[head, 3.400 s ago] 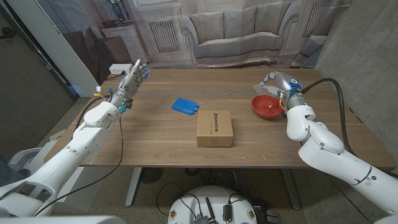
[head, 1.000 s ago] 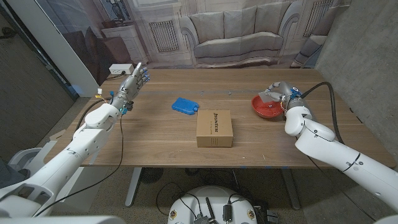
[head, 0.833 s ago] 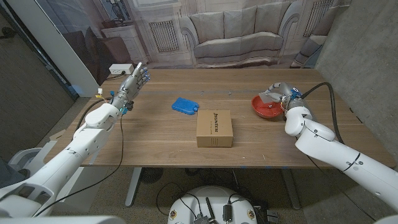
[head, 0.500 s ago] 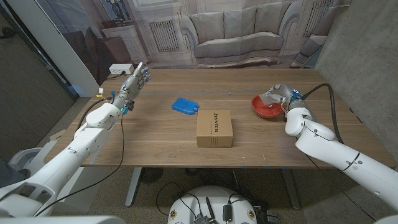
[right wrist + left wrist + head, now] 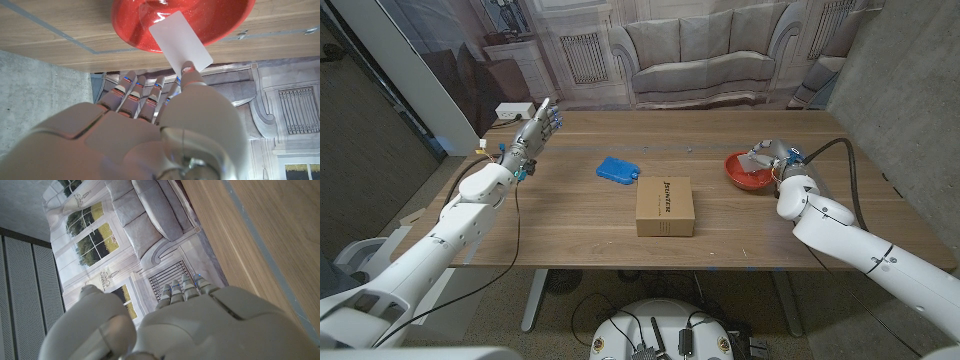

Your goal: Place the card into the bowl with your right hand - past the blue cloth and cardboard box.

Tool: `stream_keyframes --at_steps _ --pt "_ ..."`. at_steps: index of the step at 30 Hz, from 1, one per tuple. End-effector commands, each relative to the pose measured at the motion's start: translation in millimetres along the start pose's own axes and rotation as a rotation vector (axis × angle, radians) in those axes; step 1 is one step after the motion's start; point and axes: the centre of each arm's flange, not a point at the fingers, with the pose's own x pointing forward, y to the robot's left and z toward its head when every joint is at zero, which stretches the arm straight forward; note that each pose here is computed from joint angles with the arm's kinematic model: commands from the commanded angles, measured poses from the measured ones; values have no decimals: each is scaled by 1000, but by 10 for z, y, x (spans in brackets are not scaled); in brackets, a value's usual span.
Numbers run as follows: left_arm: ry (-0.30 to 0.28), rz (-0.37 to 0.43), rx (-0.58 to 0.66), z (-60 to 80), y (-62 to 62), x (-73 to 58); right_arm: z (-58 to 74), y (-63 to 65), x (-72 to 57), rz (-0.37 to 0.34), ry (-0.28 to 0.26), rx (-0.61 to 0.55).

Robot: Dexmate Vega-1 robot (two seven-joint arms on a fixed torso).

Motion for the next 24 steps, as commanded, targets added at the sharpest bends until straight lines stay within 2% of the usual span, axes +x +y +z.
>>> stream_keyframes --at_steps 1,24 --pt "0 -9 5 24 9 68 -43 66 41 10 20 15" --pt "7 -19 -1 -6 26 118 -32 98 24 10 26 13"
